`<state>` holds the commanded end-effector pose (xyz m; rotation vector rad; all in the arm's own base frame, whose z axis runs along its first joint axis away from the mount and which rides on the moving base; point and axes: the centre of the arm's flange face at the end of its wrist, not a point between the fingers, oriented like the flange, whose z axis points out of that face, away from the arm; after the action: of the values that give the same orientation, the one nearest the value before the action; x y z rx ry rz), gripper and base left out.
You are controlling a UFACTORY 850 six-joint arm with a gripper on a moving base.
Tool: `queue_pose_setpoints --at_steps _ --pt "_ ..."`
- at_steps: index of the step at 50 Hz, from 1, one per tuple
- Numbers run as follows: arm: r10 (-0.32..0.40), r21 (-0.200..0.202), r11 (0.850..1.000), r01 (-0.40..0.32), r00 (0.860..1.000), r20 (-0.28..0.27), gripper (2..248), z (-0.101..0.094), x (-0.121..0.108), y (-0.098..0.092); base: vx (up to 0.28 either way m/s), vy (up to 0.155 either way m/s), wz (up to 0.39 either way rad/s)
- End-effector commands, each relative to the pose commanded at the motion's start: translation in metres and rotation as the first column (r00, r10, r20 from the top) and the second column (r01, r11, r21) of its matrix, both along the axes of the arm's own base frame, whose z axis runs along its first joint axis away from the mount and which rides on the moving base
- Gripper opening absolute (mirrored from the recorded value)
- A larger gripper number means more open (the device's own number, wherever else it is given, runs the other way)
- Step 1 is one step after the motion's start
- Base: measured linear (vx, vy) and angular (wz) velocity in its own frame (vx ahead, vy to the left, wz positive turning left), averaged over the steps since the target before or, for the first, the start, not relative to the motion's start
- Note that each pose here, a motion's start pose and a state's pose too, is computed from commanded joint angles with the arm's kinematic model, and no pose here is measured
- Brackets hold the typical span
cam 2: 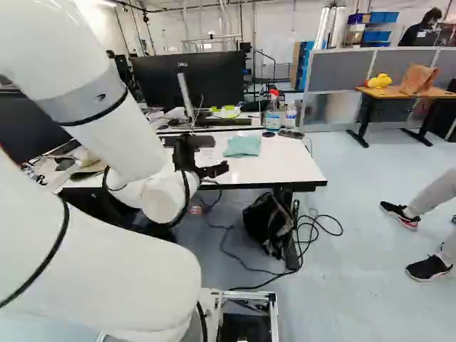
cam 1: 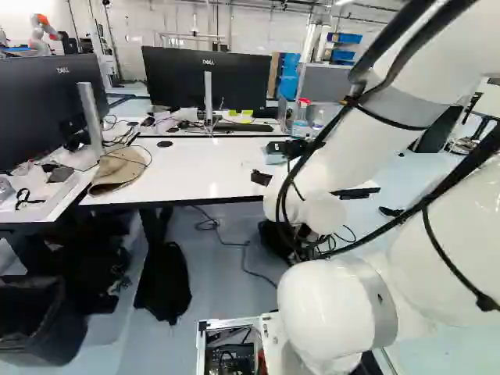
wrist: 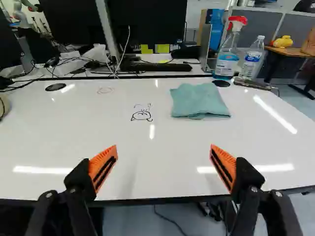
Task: Clean the table with the green towel
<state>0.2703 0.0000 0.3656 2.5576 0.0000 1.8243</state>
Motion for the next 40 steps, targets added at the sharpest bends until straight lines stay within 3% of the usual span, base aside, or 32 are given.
queue_pose_setpoints --at_steps 20,40 --pt "-0.003 0.000 1.000 0.003 1.000 0.000 247 0.000 0.001 -0.001 0.000 0.000 0.000" --pt "-0.055 0.000 0.998 0.055 0.998 0.039 247 0.019 0.029 -0.017 0.000 0.000 0.000"
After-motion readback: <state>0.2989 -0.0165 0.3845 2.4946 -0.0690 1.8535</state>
